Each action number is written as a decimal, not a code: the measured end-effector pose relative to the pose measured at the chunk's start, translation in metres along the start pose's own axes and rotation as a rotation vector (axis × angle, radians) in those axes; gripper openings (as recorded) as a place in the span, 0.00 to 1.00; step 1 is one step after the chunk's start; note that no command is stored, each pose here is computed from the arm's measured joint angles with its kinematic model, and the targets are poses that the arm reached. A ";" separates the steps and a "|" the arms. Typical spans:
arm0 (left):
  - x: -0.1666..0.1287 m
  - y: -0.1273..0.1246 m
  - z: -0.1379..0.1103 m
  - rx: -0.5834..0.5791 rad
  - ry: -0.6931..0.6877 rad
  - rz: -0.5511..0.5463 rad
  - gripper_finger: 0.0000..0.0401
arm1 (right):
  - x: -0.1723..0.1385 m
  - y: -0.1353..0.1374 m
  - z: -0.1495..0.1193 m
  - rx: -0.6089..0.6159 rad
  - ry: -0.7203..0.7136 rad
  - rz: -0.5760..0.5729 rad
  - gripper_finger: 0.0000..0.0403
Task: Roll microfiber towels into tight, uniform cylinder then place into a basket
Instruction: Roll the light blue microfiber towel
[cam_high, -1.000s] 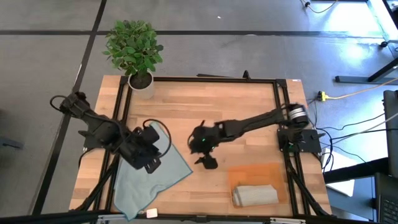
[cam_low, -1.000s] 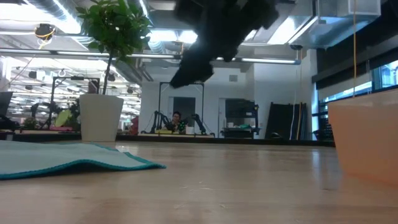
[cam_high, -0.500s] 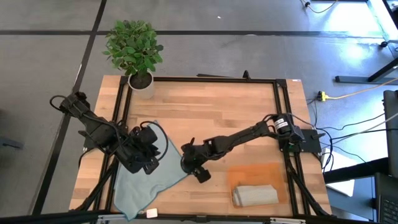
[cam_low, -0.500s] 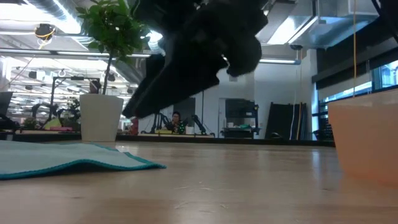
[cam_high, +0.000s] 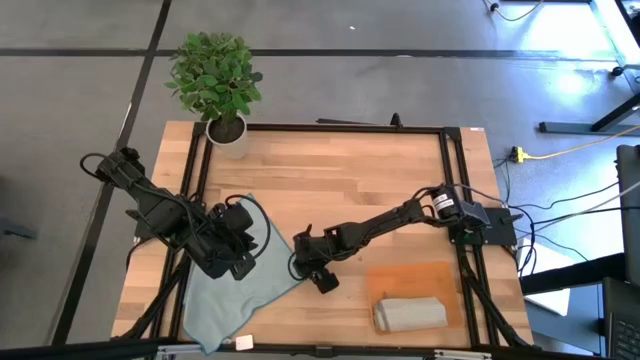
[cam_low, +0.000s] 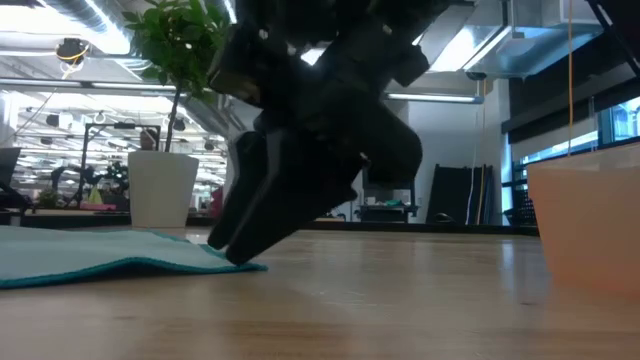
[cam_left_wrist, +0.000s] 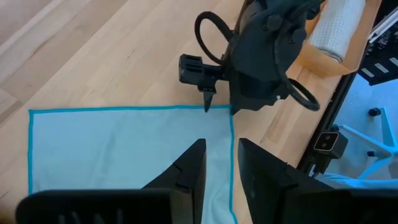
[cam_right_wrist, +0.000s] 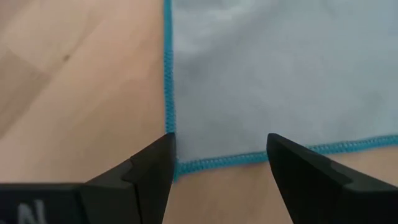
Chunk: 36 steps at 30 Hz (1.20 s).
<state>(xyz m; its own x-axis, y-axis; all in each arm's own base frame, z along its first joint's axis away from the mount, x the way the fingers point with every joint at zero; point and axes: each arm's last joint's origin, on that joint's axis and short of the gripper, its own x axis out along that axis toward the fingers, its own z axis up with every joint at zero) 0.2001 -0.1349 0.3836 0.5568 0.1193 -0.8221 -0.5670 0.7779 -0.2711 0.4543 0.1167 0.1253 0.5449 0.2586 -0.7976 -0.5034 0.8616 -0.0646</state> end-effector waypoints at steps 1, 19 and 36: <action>0.000 0.000 0.000 0.000 0.000 0.000 0.21 | 0.001 0.000 -0.001 0.000 0.009 -0.004 0.62; 0.000 0.000 0.000 0.000 0.000 0.000 0.21 | 0.004 -0.005 -0.011 0.046 0.077 -0.009 0.11; 0.008 -0.006 -0.001 0.046 -0.016 0.029 0.21 | -0.049 -0.085 -0.050 0.297 0.242 0.019 0.01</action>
<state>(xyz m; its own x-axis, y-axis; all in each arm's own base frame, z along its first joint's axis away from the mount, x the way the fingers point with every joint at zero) 0.2070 -0.1393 0.3776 0.5503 0.1522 -0.8210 -0.5552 0.8011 -0.2236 0.4367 0.0089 0.1397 0.3452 0.1953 -0.9180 -0.2760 0.9560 0.0996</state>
